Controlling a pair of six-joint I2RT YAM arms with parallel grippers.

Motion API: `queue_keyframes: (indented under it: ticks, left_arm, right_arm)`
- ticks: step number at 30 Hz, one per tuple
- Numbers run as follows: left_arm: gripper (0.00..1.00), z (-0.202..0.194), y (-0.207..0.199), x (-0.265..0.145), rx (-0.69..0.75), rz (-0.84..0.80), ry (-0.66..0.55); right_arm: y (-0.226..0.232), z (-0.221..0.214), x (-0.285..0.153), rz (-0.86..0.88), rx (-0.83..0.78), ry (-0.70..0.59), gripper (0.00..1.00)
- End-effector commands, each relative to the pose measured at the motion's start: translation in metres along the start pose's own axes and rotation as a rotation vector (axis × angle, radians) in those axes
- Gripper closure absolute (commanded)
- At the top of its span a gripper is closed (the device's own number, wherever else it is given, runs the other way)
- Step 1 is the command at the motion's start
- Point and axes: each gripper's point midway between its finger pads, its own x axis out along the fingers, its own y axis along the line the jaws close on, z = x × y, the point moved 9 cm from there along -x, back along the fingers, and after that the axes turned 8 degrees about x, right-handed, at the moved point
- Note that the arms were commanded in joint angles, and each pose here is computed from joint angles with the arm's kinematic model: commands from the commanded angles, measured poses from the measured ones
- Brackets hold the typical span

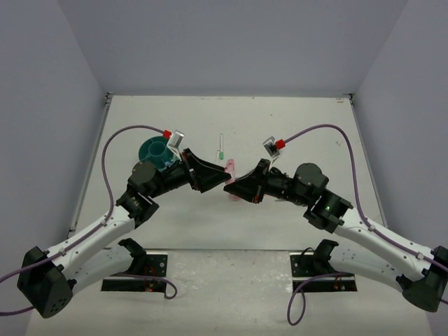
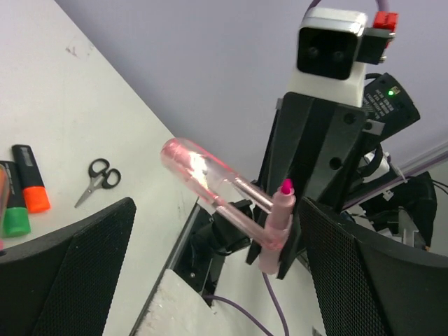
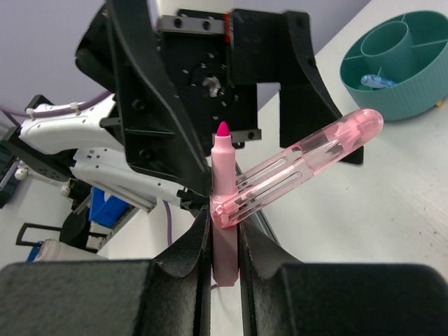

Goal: Sort the stationery into containers
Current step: Close the pen cap on the pen.

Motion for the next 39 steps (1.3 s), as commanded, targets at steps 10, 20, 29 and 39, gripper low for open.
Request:
queue_keyframes:
  ticks: [10,20,29,39]
  left_arm:
    - [0.27,0.017,-0.038,0.006,-0.001,-0.281,-0.074]
    - [0.56,0.024,-0.048,-0.002,0.069,-0.294,-0.111]
    - [0.86,0.022,-0.046,0.000,0.074,-0.320,-0.111]
    - [1.00,0.015,-0.040,0.003,0.069,-0.322,-0.103]
  right_arm:
    - [0.017,-0.001,-0.004,0.136,-0.103,0.097,1.00]
    - [0.011,-0.005,-0.012,0.066,-0.083,0.099,1.00]
    - [0.021,0.002,-0.014,0.094,-0.097,0.089,1.00]
    - [0.042,0.030,-0.004,0.091,-0.124,-0.001,1.00]
